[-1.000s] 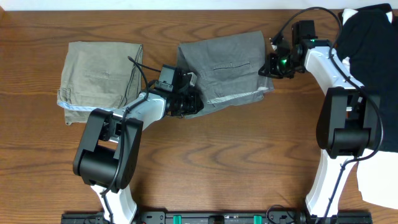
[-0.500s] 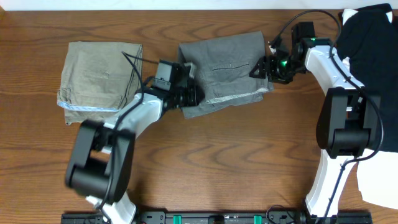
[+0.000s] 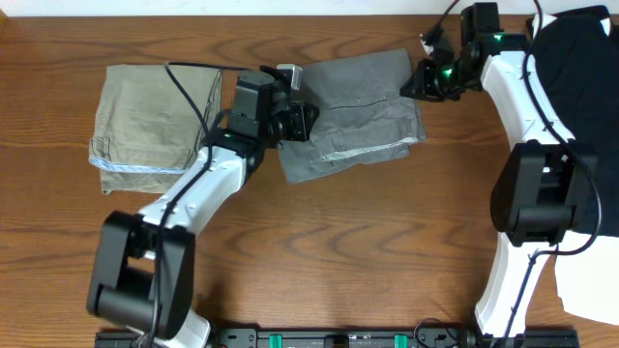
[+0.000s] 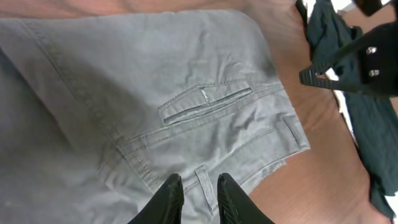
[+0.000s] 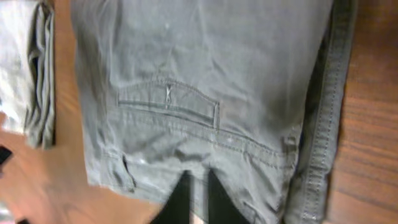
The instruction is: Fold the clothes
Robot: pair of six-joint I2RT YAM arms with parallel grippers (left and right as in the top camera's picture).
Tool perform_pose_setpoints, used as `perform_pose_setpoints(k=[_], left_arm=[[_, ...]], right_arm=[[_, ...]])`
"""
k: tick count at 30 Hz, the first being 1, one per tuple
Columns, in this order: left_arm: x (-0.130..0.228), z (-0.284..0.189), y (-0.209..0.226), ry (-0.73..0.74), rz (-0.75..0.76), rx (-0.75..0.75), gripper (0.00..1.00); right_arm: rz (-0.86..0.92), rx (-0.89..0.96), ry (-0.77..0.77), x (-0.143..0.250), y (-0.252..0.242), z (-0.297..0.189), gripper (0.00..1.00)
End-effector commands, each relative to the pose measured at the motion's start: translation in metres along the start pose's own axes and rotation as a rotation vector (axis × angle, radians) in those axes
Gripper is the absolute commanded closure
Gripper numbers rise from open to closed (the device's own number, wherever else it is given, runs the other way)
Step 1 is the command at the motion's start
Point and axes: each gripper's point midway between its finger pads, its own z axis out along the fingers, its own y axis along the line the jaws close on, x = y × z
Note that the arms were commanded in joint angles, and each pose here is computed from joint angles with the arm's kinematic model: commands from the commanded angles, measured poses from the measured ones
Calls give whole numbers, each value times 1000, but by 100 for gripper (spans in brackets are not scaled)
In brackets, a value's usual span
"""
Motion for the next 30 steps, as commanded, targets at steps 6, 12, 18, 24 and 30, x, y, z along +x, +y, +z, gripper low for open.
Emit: perform_pose_setpoints(k=[6, 12, 18, 24, 30], left_arm=[[30, 46, 18, 56, 2, -11, 78], [58, 56, 35, 144, -35, -47, 78], [73, 51, 55, 193, -47, -154, 78], [87, 45, 68, 247, -27, -226, 78], [72, 36, 57, 211, -14, -211, 81]], right_arm=[[-66, 134, 18, 17, -12, 34, 99], [-56, 226, 37, 44, -48, 60, 89], [-37, 238, 62, 66, -64, 74, 84], [-23, 240, 99, 83, -69, 80, 76], [-14, 241, 123, 93, -70, 83, 57]])
